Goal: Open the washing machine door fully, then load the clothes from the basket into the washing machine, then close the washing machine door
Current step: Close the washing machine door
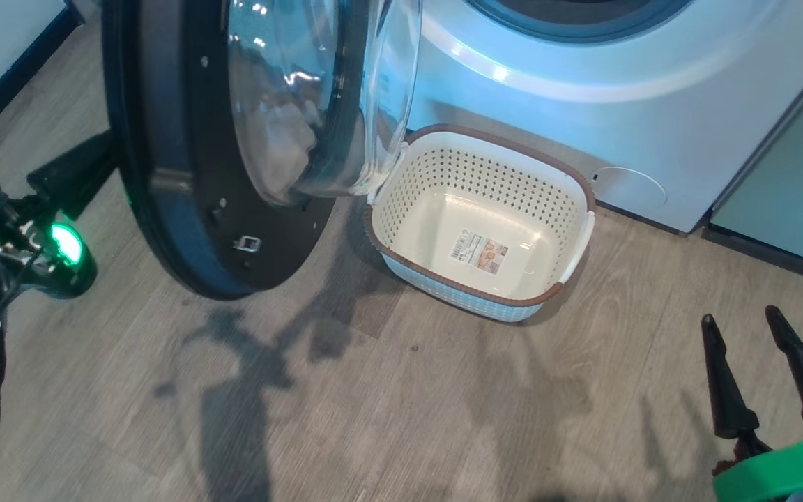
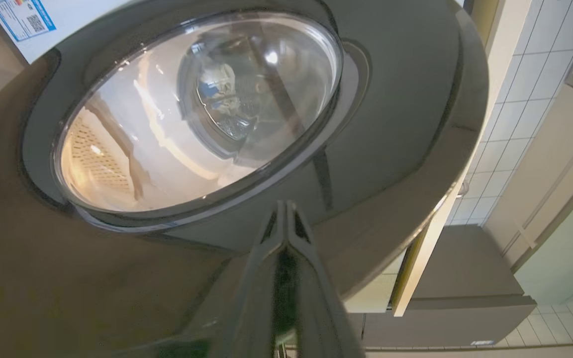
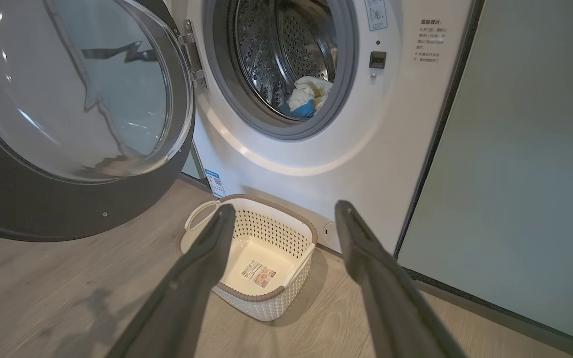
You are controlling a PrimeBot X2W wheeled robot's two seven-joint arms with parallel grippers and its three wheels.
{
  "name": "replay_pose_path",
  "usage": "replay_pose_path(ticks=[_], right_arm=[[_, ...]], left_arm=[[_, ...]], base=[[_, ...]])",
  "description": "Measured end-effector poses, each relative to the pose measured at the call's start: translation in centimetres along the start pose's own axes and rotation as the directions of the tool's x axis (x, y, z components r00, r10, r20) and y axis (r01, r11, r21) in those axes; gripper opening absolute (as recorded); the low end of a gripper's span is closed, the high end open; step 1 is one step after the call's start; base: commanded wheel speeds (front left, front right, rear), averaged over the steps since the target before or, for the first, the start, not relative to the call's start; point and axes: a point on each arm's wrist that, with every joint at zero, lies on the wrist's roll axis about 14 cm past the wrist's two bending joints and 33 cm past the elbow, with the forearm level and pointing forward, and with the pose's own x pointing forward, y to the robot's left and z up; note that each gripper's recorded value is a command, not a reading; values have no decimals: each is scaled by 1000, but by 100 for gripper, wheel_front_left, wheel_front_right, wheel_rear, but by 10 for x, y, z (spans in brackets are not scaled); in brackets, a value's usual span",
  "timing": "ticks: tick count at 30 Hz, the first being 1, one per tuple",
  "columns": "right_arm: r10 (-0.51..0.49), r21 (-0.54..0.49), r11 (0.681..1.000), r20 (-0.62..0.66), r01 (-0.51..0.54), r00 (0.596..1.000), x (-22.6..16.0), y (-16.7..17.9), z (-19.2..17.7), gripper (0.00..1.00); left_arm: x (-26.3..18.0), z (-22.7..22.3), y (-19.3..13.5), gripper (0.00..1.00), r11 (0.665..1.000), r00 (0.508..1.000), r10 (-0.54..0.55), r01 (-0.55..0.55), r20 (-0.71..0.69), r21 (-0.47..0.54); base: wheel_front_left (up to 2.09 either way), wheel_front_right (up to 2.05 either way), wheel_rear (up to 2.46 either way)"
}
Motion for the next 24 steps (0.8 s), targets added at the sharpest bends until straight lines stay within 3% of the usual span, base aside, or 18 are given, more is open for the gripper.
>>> replay_pose_path(ticks=[24], right_arm=[[-157,24,987,70,156,985,-26,-35,6,100]], left_arm=[[76,-100,-21,0,992,932,-123,121,-341,-27]], base=[[0,0,0]])
